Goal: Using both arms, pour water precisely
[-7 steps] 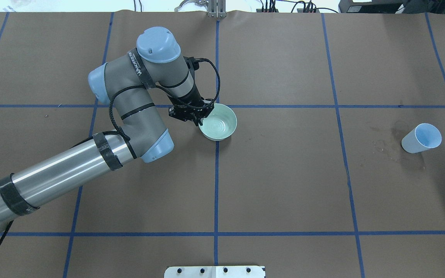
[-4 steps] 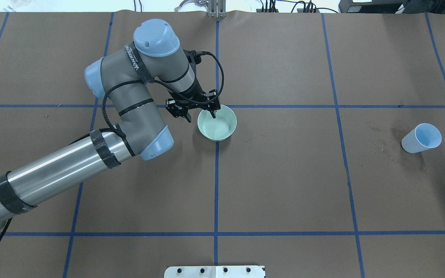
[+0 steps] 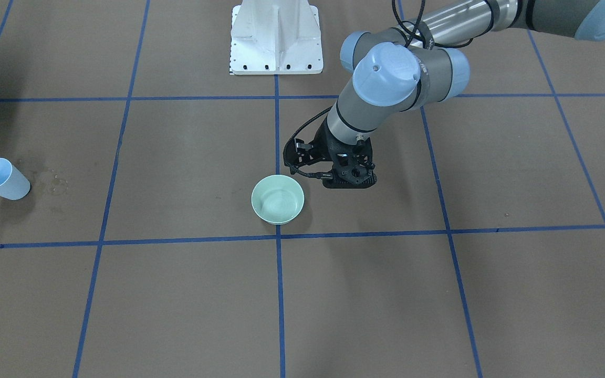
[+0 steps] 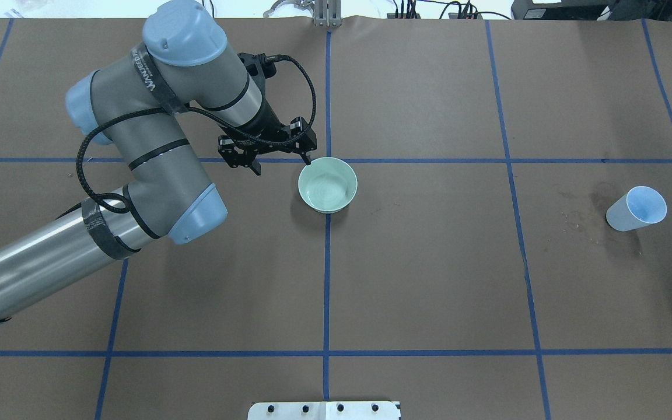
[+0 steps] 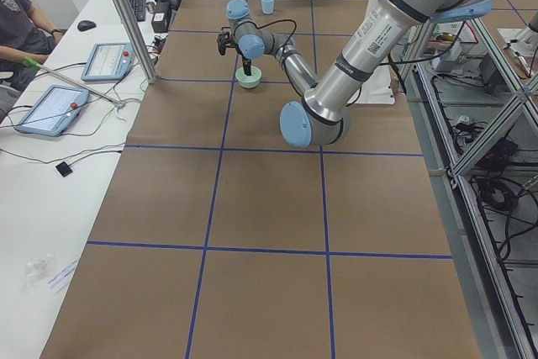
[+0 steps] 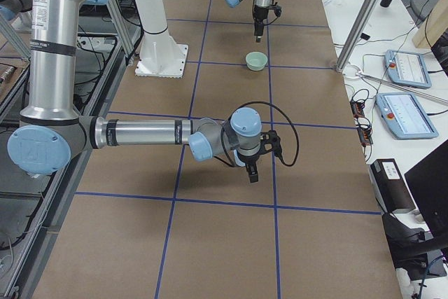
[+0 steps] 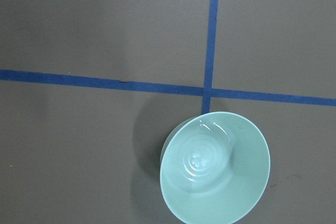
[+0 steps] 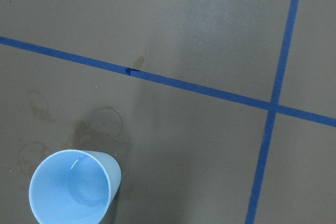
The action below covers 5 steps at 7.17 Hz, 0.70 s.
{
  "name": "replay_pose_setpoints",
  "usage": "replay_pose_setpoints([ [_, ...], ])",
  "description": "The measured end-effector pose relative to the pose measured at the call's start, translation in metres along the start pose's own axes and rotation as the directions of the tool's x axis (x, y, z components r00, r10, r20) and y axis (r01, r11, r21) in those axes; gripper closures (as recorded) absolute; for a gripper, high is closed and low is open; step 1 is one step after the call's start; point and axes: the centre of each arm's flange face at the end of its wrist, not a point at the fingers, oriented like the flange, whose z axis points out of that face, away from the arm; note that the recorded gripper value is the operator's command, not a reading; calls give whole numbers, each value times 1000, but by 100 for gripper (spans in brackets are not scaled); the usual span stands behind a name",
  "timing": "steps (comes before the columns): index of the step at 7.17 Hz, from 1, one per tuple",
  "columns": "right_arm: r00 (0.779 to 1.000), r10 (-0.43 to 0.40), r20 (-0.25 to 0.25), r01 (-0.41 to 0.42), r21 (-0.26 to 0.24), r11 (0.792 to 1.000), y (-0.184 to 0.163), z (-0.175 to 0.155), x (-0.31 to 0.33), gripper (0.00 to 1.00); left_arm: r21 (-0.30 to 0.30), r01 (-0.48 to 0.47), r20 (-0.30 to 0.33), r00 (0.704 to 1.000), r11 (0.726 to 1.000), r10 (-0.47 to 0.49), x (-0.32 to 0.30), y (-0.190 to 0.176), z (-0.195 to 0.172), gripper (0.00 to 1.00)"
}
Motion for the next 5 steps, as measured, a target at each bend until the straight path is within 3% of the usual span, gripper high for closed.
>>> replay_pose_setpoints([
  [1, 998, -53, 34, 51, 67, 996, 20, 9, -2, 2, 2, 2, 0, 1000, 1000, -2, -1, 1, -4, 0],
  [3, 981, -179, 72, 162, 200, 966, 69, 17, 13, 1, 11, 3, -5, 1000, 1000, -3, -1, -1, -12, 0],
  [5, 959, -270, 87, 237, 278, 931, 88, 20, 13, 1, 17, 5, -7, 1000, 1000, -5, -2, -3, -15, 0],
])
